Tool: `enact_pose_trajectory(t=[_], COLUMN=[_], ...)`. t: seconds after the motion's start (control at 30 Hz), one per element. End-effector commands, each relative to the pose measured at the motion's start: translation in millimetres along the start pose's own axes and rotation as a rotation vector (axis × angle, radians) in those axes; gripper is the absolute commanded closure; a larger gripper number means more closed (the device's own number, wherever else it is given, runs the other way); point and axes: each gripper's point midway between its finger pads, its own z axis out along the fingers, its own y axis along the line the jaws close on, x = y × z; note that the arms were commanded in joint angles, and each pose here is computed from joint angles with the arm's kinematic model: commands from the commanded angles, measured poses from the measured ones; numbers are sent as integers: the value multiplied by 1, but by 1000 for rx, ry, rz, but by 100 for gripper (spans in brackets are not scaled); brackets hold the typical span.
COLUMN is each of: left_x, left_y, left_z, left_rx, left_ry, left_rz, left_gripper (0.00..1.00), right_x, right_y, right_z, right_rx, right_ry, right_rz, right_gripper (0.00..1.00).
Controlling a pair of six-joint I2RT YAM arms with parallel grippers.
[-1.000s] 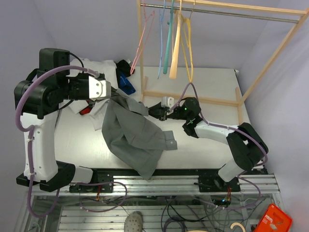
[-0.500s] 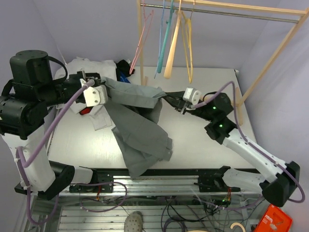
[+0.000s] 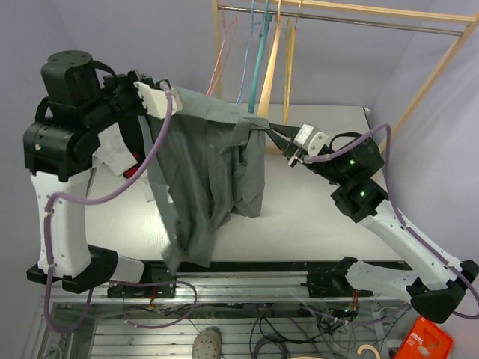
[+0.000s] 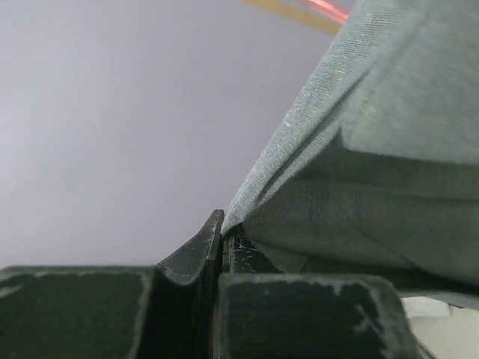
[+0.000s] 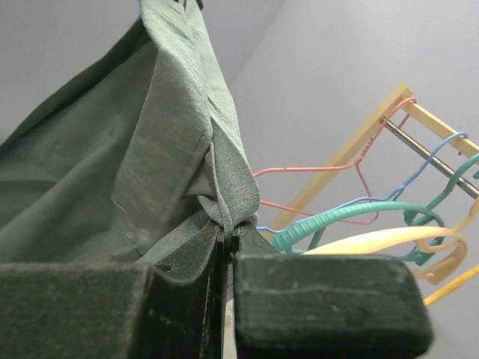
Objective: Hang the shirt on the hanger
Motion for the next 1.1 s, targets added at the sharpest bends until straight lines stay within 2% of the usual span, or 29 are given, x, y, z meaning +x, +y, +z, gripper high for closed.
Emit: enact_pose_trajectory(t=[0.0,0.1,0.23,0.37,0.5,0.63,0.77,0.83,0.93,1.07], left_x=[30,59,91,89,77,64,63,72,97,119], left_y=[38,-6,-109,-216,-285,-321,-345,-347,-337,-343], left_z=[10,24,31,11,-10,-16,-6,16,60,91], left_rx=[-168,-22,307,631,880,968,1038,1007,899,905], left_ry=[123,162,167,114,51,-55,-100,-83,18,33], left_rz=[49,21,-104,-294,-440,-517,-604,-651,-771,-843], left_gripper=[93,93,93,93,93,93,93,93,93,93], right_x=[8,21,50,79,104,131,151,168,198,225], right_y=[-8,6,58,115,174,207,216,200,160,163], right_z=[-2,-12,-41,-72,-103,-116,-110,-95,-66,-49], right_rx=[11,-38,-210,-386,-561,-615,-575,-440,-159,-124], right_ry=[72,132,221,315,397,465,457,463,530,567], right_rz=[-76,-49,56,221,421,527,537,508,546,672], right_gripper=[100,100,100,100,100,100,100,100,100,100])
